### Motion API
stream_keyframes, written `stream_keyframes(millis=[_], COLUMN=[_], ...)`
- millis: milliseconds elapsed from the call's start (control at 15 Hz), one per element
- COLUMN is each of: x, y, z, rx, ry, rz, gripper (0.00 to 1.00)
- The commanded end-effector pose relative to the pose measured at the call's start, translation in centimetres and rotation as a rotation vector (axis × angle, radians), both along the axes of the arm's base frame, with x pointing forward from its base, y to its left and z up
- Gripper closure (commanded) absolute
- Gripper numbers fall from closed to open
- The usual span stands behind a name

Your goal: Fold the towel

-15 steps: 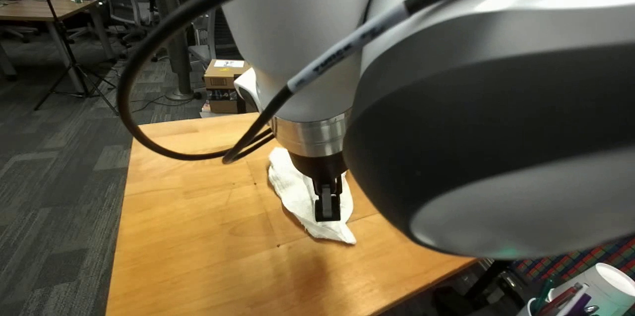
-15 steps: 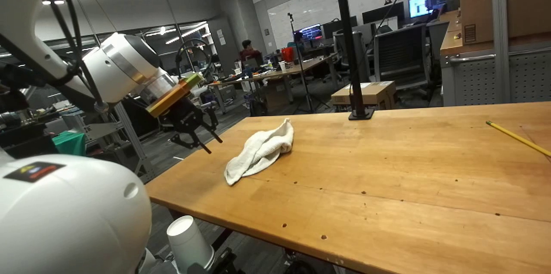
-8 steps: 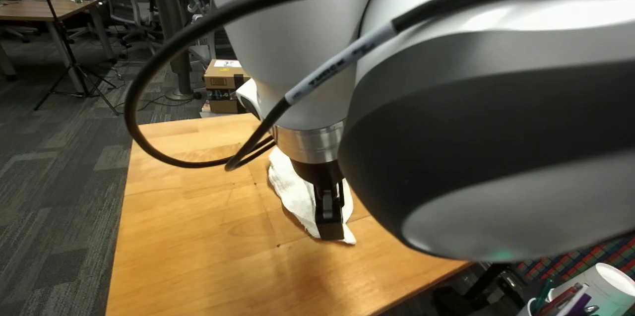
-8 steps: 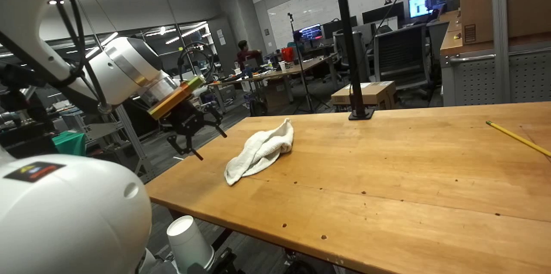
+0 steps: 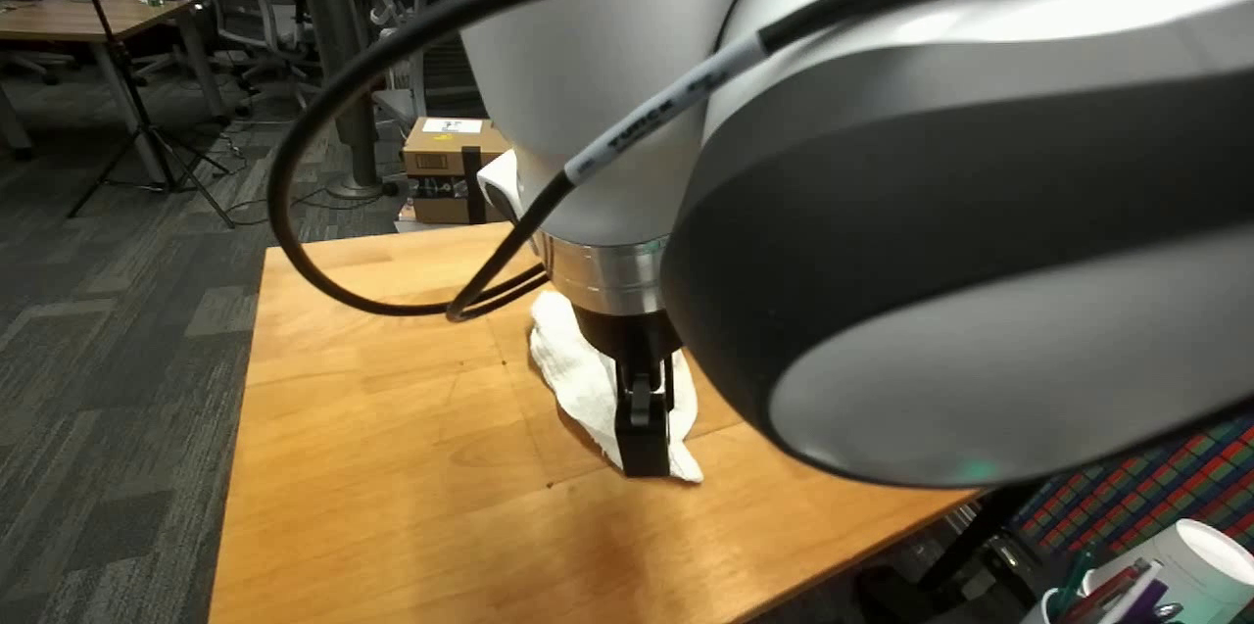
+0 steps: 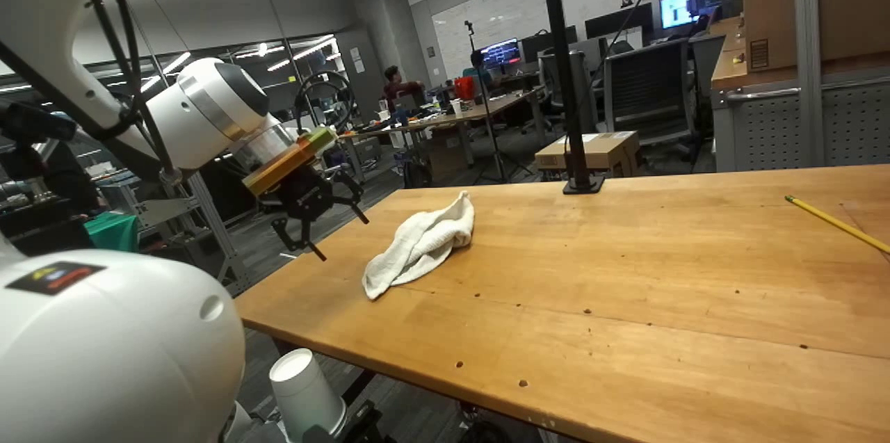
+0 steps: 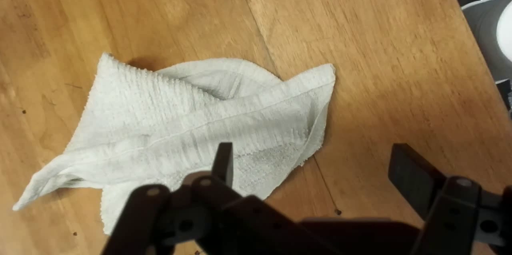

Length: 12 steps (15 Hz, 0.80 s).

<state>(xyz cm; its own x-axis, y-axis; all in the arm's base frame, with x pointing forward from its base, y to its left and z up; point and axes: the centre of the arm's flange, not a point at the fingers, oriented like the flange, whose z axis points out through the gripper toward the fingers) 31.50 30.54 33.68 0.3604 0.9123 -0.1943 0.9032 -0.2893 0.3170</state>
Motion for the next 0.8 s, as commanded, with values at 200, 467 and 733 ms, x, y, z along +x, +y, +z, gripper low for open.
stream_keyframes(millis=[200, 467, 733], x=[1.1, 1.7, 2.4], y=[0.3, 0.4, -0.2], z=[-1.5, -2.6, -3.9], rx=[0.104, 0.147, 0.174], ry=[0.018, 0.025, 0.037], rz=[-0.019, -0.020, -0.029], gripper=[0.00, 0.00, 0.00])
